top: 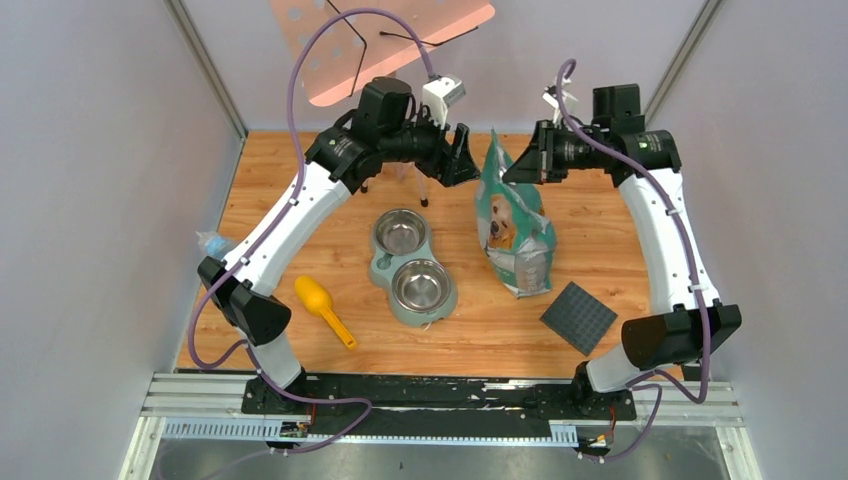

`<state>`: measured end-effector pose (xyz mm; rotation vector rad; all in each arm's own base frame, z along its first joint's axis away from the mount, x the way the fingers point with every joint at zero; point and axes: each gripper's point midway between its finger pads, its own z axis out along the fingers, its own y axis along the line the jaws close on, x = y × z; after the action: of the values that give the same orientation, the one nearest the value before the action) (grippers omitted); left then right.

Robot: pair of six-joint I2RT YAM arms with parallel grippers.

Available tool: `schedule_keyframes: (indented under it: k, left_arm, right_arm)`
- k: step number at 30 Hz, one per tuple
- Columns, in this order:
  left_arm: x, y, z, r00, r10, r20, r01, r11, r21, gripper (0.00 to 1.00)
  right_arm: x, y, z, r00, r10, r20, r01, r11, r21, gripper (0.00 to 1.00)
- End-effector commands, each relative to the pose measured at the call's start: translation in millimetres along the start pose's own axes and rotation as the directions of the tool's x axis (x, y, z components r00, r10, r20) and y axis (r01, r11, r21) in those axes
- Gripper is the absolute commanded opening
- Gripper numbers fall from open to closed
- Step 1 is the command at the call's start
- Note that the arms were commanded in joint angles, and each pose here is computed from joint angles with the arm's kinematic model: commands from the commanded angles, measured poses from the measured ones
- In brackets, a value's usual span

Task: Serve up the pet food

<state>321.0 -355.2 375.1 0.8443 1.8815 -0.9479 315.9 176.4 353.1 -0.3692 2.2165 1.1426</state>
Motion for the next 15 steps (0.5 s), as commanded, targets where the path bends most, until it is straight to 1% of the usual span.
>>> schedule_keyframes:
  k: [1,5,8,11,13,15]
  left_arm:
    - [-19,-12,-6,0.995,-0.071,0.073,0.069,0.997,0.029,0.83]
    - [-11,-11,2,0.986,-0.157,0.048,0.155,0.987,0.05,0.81]
    - [1,-9,10,0.976,-0.216,0.013,0.214,0.973,0.084,0.75]
    - [17,1,15,0.953,-0.3,-0.028,0.302,0.949,0.096,0.65]
    - [21,6,17,0.943,-0.33,-0.035,0.332,0.937,0.109,0.64]
    - [21,4,18,0.941,-0.336,-0.041,0.338,0.931,0.138,0.67]
  right_arm:
    - [1,0,13,0.992,-0.127,0.009,0.125,0.986,0.109,0.0]
    - [3,-8,19,0.991,-0.127,0.041,0.118,0.978,0.171,0.0]
    - [5,-9,22,0.993,-0.112,0.046,0.103,0.981,0.166,0.0]
    - [3,-7,24,0.993,-0.102,0.057,0.092,0.984,0.155,0.0]
    - [2,-6,24,0.993,-0.098,0.065,0.087,0.984,0.158,0.0]
    - [0,-7,25,0.993,-0.094,0.072,0.081,0.983,0.162,0.0]
